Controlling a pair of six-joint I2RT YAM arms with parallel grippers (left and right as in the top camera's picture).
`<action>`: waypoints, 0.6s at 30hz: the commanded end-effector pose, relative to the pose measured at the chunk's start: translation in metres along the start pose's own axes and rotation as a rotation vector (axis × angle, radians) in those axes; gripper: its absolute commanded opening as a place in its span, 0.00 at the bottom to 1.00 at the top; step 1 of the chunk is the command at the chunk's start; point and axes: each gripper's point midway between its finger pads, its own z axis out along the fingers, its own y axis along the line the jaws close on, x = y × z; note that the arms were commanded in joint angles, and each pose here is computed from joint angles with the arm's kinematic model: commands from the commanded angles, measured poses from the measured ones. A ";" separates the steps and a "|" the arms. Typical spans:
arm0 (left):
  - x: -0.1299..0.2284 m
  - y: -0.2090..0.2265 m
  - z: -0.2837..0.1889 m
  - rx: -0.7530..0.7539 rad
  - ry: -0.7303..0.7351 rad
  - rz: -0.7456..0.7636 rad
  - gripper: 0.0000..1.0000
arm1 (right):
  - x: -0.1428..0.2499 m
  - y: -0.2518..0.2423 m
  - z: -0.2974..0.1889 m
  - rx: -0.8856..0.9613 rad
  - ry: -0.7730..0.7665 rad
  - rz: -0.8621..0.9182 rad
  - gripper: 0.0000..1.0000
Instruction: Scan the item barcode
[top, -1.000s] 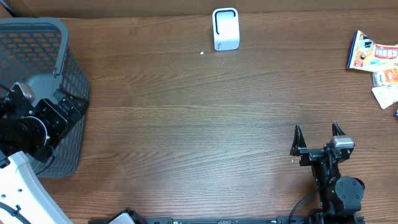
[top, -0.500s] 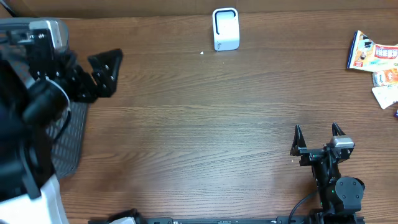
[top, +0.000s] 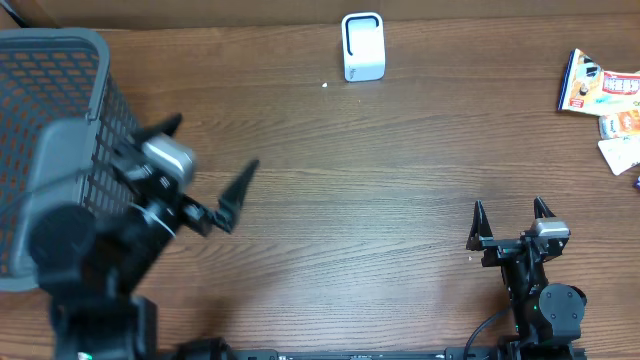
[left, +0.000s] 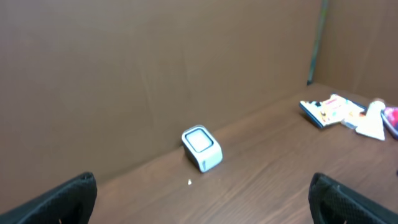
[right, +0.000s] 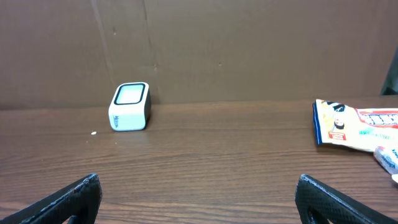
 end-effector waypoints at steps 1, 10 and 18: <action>0.014 -0.029 -0.014 0.054 -0.066 0.084 1.00 | 0.001 -0.001 0.000 0.005 -0.007 -0.004 1.00; 0.051 -0.046 -0.031 0.033 -0.074 0.093 1.00 | 0.001 -0.001 0.000 0.005 -0.007 -0.004 1.00; 0.101 -0.039 -0.027 -0.054 -0.030 0.072 1.00 | 0.001 -0.001 0.000 0.005 -0.007 -0.004 1.00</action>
